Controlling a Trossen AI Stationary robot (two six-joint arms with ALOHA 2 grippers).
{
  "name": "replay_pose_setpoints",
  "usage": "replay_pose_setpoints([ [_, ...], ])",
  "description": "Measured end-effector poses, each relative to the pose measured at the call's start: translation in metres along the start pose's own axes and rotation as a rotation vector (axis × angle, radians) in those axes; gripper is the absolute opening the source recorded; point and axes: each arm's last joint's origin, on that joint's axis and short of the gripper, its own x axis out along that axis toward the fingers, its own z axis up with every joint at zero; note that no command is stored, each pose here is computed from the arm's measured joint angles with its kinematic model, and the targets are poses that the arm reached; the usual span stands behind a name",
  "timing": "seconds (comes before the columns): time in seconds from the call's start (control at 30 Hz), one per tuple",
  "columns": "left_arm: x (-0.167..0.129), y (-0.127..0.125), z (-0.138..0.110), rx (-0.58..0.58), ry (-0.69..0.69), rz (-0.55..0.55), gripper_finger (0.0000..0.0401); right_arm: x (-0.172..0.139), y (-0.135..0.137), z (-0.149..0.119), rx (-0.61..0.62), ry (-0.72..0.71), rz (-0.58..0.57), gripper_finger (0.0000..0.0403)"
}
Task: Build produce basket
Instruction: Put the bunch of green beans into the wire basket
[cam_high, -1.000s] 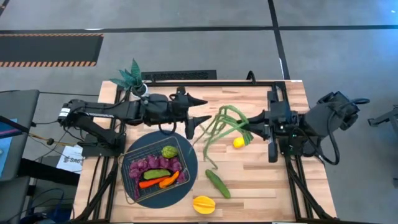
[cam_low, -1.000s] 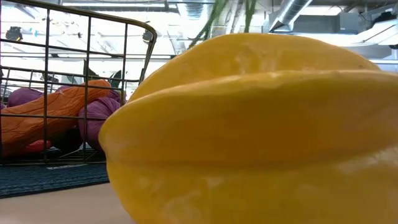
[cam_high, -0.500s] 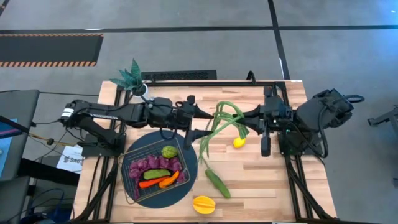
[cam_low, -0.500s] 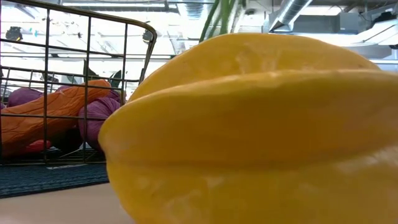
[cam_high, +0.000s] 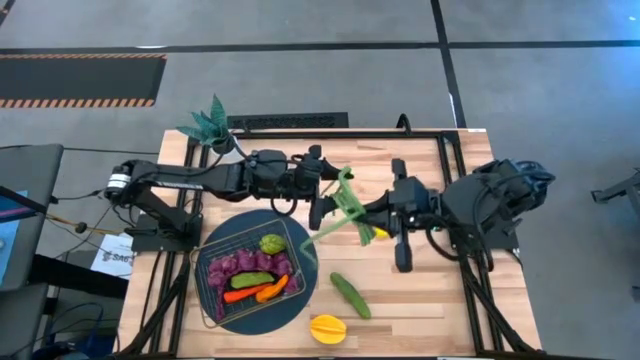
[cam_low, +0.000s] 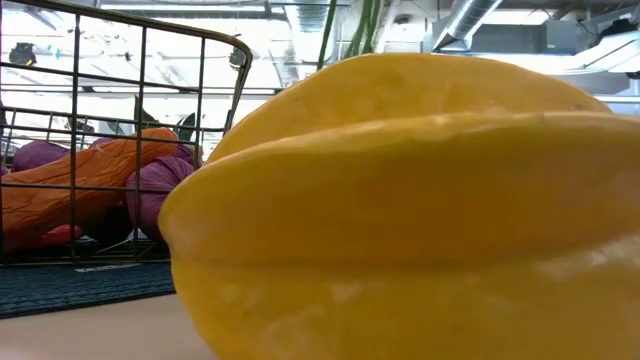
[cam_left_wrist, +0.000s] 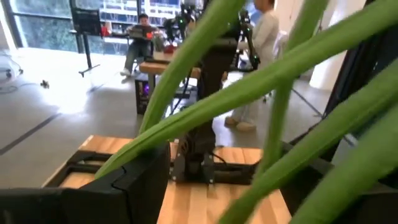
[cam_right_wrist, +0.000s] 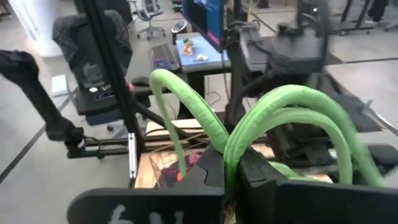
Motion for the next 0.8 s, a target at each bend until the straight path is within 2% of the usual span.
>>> replay_pose_setpoints([
  [0.3, 0.0010, 0.0025, 0.0002, 0.000, -0.010, 0.014, 0.0259, 0.0105, 0.0057, -0.0023, -0.007, 0.001, 0.015, 0.0009],
  [0.4, 0.0010, 0.0024, 0.0002, 0.000, -0.010, 0.016, 0.0241, 0.0120, 0.0064, -0.0030, -0.010, 0.003, 0.014, 0.0010],
  [0.63, 0.0010, 0.0019, 0.0010, 0.038, -0.020, 0.041, 0.0143, 0.0117, 0.0062, -0.0029, -0.009, 0.003, 0.013, 0.0009],
  [0.8, 0.0010, 0.0023, 0.0015, 0.044, -0.026, 0.053, 0.0021, 0.0116, 0.0061, -0.0029, -0.006, 0.003, 0.012, 0.0011],
])
